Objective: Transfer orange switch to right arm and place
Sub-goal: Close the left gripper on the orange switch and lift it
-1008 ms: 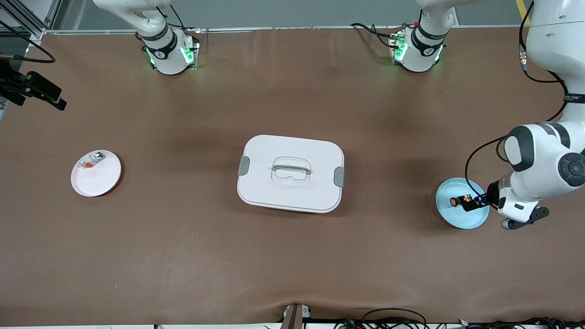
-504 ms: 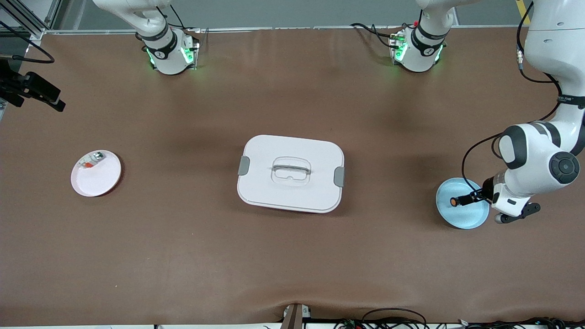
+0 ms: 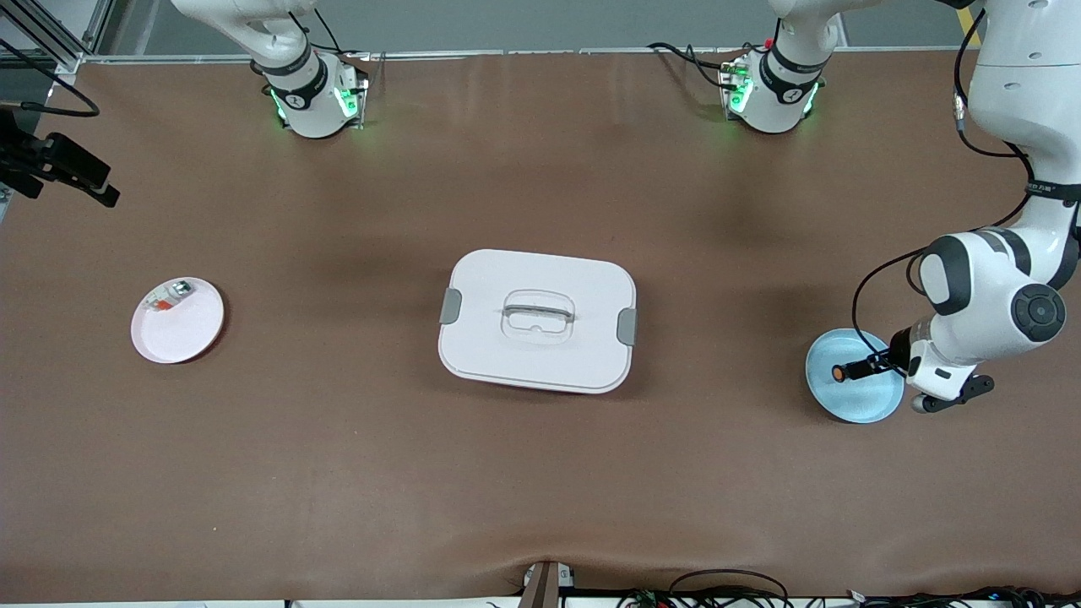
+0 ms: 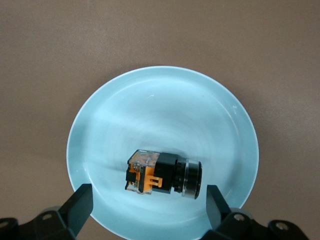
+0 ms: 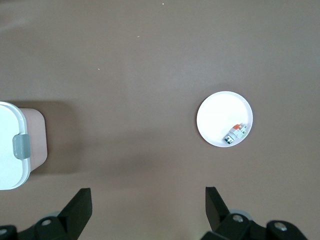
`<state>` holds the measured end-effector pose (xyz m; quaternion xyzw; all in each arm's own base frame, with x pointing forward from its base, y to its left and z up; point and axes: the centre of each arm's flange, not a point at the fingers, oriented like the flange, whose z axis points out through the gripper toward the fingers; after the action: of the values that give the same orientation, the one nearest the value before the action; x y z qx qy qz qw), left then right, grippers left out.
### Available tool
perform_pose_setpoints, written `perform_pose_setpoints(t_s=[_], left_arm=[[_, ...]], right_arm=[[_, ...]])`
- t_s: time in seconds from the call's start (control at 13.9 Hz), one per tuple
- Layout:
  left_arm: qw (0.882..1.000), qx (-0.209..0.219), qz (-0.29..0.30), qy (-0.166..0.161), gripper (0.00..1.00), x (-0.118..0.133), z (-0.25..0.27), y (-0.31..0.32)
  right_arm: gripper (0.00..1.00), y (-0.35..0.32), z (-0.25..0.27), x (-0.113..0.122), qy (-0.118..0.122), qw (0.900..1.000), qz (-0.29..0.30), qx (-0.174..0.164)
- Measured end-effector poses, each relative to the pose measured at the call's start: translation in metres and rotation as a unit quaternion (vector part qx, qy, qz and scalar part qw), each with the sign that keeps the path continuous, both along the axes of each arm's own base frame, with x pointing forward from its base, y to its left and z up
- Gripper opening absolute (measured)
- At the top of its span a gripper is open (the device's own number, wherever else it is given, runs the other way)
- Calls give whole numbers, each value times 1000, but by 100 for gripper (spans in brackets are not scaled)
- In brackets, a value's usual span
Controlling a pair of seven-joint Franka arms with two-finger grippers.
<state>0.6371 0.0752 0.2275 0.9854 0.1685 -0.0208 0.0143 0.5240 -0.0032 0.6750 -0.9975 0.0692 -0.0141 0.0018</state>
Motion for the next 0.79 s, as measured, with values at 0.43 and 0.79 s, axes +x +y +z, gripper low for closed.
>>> perform_pose_setpoints(t_s=[0.43,0.79], left_arm=[[1000,-4,-3,-7,100,2,-19,-6],[1000,-5,-2,-5,100,1,-32,-6]], right_arm=[[100,7,1,1,-6,1000,6,0],[100,10,1,1,-7,1000,9,0]])
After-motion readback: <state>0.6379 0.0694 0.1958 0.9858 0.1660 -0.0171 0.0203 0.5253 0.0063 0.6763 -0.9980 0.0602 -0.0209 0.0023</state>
